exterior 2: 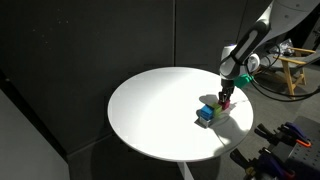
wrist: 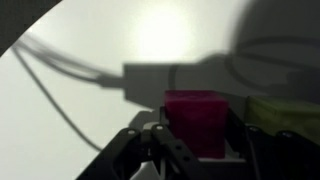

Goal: Put the pink block on top the yellow block

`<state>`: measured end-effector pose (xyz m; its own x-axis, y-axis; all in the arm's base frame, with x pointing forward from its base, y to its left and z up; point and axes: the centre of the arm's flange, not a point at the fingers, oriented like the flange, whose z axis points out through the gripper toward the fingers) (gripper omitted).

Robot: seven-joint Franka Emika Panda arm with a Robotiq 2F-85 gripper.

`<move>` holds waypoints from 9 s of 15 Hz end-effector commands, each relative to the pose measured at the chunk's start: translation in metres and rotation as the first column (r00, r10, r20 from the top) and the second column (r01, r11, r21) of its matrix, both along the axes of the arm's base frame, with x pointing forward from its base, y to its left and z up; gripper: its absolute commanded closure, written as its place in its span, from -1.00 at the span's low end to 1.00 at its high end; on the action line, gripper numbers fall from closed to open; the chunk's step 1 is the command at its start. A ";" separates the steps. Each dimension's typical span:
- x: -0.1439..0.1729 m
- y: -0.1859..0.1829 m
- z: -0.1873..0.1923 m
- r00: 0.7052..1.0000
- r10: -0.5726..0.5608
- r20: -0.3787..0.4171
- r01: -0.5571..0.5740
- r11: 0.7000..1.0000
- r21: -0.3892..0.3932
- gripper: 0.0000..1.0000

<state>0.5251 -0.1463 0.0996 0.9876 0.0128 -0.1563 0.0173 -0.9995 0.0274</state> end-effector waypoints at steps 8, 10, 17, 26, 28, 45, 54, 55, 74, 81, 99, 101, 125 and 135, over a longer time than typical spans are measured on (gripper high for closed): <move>-0.002 -0.016 0.028 0.999 -0.046 -0.012 0.045 0.998 -0.033 0.41; -0.001 -0.017 0.036 0.999 -0.048 -0.007 0.048 0.998 -0.035 0.41; 0.000 -0.019 0.073 0.998 -0.056 -0.004 0.055 0.997 -0.055 0.41; 0.001 -0.006 0.129 0.999 -0.031 0.018 0.032 0.997 -0.066 0.41; 0.001 0.001 0.137 1.000 -0.020 0.018 0.021 0.998 -0.063 0.41; -0.013 0.060 0.156 0.994 0.111 0.017 -0.111 0.994 -0.019 0.41; -0.017 0.077 0.143 0.998 0.064 -0.003 -0.064 0.998 -0.024 0.41; -0.017 0.079 0.142 0.998 0.060 -0.004 -0.060 0.998 -0.025 0.41; 0.002 0.095 0.117 0.999 0.009 -0.031 -0.010 0.999 -0.036 0.41; 0.013 0.096 0.110 0.999 0.005 -0.031 -0.006 0.999 -0.039 0.41; 0.018 0.093 0.085 0.998 0.003 -0.065 -0.006 0.999 -0.038 0.41; 0.018 0.093 0.082 0.998 0.003 -0.070 -0.006 0.999 -0.038 0.41; 0.024 0.093 0.065 0.996 -0.001 -0.091 -0.003 0.999 -0.042 0.41; 0.023 0.092 0.064 0.995 -0.007 -0.099 0.003 0.999 -0.043 -1.00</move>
